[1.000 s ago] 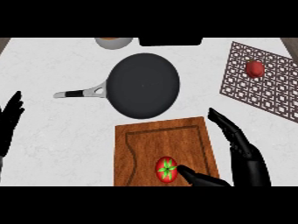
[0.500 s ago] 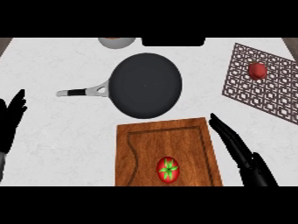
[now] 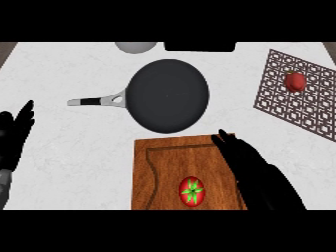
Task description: Pick the tomato from the cutting board and place it in the pan
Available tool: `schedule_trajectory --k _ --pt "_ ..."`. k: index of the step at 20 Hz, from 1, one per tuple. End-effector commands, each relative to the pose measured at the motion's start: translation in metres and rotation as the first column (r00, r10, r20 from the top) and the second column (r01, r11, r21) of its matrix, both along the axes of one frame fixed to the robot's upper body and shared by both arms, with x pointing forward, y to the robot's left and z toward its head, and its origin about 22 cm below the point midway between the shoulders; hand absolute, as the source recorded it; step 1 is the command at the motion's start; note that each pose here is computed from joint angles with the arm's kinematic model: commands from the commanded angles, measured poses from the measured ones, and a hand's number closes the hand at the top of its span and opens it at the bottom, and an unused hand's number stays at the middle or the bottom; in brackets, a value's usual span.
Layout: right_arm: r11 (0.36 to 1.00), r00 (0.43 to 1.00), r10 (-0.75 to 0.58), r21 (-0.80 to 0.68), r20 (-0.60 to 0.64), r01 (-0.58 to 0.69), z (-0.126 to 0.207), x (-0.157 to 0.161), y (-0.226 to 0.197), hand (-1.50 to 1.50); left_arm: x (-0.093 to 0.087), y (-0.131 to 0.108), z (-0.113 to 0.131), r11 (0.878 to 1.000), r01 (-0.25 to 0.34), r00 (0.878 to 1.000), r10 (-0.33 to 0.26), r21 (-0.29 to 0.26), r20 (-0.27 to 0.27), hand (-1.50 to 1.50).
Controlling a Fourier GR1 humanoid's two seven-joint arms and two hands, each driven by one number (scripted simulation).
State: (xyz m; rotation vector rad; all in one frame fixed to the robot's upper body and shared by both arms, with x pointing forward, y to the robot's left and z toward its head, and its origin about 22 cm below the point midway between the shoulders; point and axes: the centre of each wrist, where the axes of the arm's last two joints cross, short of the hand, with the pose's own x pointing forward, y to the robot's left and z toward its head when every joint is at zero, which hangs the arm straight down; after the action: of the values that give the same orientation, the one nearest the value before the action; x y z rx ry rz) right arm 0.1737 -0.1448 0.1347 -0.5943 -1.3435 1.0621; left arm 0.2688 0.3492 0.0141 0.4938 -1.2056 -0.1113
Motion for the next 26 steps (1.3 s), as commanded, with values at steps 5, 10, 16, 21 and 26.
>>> schedule_trajectory --k 5,10,16,21,26 --pt "0.971 0.987 0.000 -0.236 -0.162 -0.039 0.000 0.008 0.074 -1.50 0.008 0.001 0.004 1.000 0.007 1.000 -0.007 -0.006 -0.013 0.00" --pt "0.970 0.980 -0.019 -0.240 -0.197 -0.029 -0.012 0.018 0.086 -1.50 0.005 0.006 0.005 1.000 0.002 1.000 -0.002 -0.012 0.001 0.00" --pt "0.950 0.981 -0.067 -0.313 -0.181 0.007 -0.036 0.017 0.103 -1.50 0.000 0.003 0.014 1.000 -0.001 1.000 0.001 0.008 0.001 0.00" --pt "0.941 0.976 -0.047 -0.338 -0.211 -0.027 -0.046 0.004 0.093 -1.50 0.008 -0.016 0.001 1.000 -0.022 1.000 0.022 -0.008 -0.009 0.00" --pt "0.947 0.975 -0.045 -0.319 -0.218 -0.027 -0.033 -0.002 0.100 -1.50 -0.014 0.000 -0.016 1.000 -0.009 1.000 0.009 0.002 0.010 0.00"
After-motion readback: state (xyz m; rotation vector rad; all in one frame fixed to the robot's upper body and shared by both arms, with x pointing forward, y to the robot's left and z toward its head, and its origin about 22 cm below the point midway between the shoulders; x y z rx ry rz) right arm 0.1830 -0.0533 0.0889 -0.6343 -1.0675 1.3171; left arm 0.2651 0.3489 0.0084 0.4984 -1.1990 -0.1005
